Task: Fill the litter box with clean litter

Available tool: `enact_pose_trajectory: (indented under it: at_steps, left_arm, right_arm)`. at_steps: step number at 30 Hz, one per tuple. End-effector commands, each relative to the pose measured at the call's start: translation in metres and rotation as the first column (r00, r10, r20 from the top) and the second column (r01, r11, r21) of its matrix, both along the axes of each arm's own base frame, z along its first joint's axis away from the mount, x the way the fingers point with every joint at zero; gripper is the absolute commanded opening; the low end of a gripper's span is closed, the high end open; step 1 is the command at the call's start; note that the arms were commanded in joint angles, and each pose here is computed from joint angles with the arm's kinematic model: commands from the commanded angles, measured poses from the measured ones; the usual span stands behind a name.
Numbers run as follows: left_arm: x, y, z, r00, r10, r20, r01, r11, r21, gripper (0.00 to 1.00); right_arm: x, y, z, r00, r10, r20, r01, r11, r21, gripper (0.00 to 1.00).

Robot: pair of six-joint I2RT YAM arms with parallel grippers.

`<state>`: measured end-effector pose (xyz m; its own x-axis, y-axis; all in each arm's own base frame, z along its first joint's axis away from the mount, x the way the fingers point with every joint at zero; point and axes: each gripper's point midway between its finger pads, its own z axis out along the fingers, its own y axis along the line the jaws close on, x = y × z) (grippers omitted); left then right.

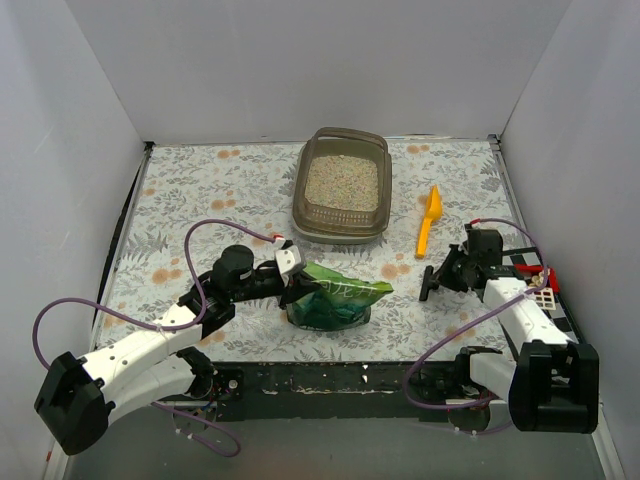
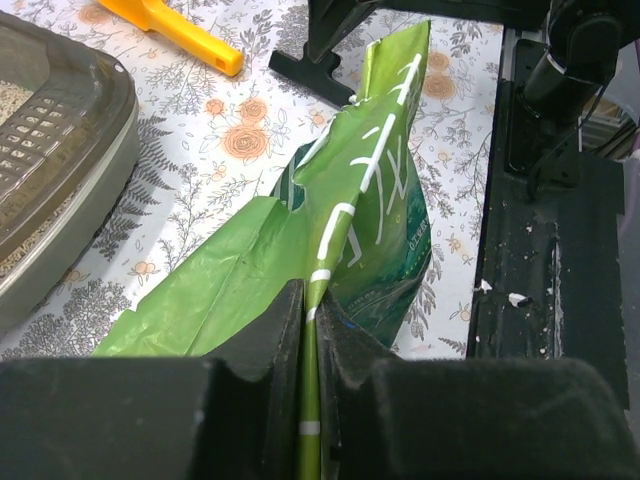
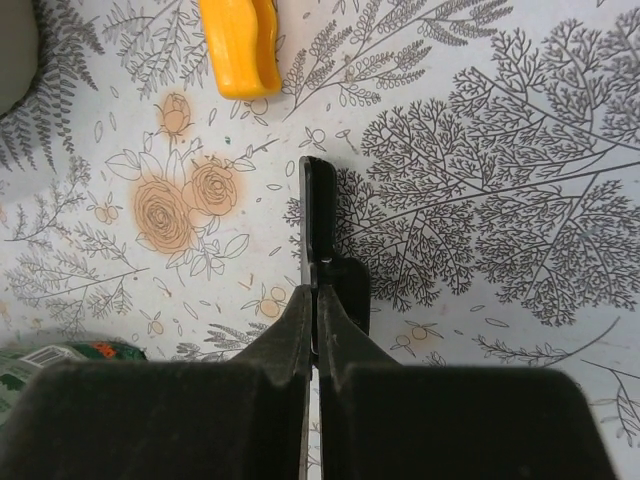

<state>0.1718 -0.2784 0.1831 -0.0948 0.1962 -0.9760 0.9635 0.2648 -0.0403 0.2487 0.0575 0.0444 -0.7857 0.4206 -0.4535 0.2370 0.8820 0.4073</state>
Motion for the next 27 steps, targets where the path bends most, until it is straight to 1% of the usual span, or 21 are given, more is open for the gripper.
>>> enact_pose_trajectory:
  at_steps: [1, 5, 7, 10, 12, 14, 16, 19, 21, 22, 24, 25, 27]
  left_arm:
    - [0.008, 0.002, 0.009, 0.999, 0.05, 0.021, -0.05, 0.999, 0.002, 0.18]
    - [0.016, 0.006, 0.022, 0.996, 0.084, 0.025, -0.085, 0.995, 0.055, 0.27]
    - [0.016, 0.004, 0.042, 0.997, 0.077, 0.028, -0.078, 0.996, 0.051, 0.31]
    - [0.01, 0.0, 0.078, 0.999, 0.043, 0.02, -0.044, 0.999, 0.015, 0.43]
    - [0.002, -0.003, 0.103, 1.0, 0.012, -0.002, -0.012, 1.0, -0.015, 0.45]
    - [0.0, -0.006, 0.131, 0.999, 0.011, -0.033, -0.013, 0.998, -0.058, 0.48]
    - [0.011, -0.009, 0.159, 0.992, 0.079, -0.095, -0.088, 0.992, -0.095, 0.52]
    - [0.026, -0.025, 0.175, 0.965, 0.114, -0.235, -0.134, 0.989, -0.07, 0.49]
    - [0.037, -0.04, 0.177, 0.927, 0.131, -0.351, -0.165, 0.984, -0.067, 0.48]
    - [0.041, -0.047, 0.182, 0.905, 0.136, -0.402, -0.184, 0.979, -0.084, 0.47]
    - [0.052, -0.057, 0.192, 0.87, 0.142, -0.473, -0.233, 0.963, -0.138, 0.45]
    - [0.054, -0.06, 0.2, 0.864, 0.117, -0.489, -0.237, 0.953, -0.19, 0.45]
    - [0.063, -0.059, 0.216, 0.85, 0.092, -0.518, -0.269, 0.922, -0.278, 0.47]
  right_arm:
    - [0.015, -0.006, 0.047, 0.994, 0.036, 0.101, -0.031, 0.998, -0.054, 0.01]
    - [0.022, -0.006, 0.093, 0.979, 0.074, 0.191, -0.061, 0.995, -0.076, 0.01]
    - [0.024, -0.004, 0.115, 0.967, 0.102, 0.234, -0.084, 0.993, -0.087, 0.01]
    - [0.027, -0.002, 0.147, 0.943, 0.159, 0.293, -0.131, 0.985, -0.114, 0.01]
    - [0.028, 0.003, 0.169, 0.921, 0.207, 0.331, -0.175, 0.977, -0.126, 0.01]
    - [0.029, 0.014, 0.195, 0.884, 0.266, 0.385, -0.241, 0.964, -0.113, 0.01]
    - [0.027, 0.027, 0.224, 0.834, 0.326, 0.445, -0.314, 0.944, -0.104, 0.01]
    - [0.018, 0.049, 0.27, 0.733, 0.401, 0.549, -0.426, 0.9, -0.087, 0.01]
    - [0.01, 0.064, 0.296, 0.671, 0.436, 0.599, -0.486, 0.87, -0.09, 0.01]
    - [0.006, 0.071, 0.306, 0.636, 0.45, 0.627, -0.518, 0.851, -0.085, 0.01]
    - [0.002, 0.08, 0.317, 0.592, 0.469, 0.656, -0.566, 0.821, -0.077, 0.01]
    - [-0.002, 0.086, 0.324, 0.562, 0.481, 0.672, -0.594, 0.801, -0.077, 0.01]
    - [-0.004, 0.093, 0.337, 0.529, 0.48, 0.7, -0.627, 0.777, -0.059, 0.01]
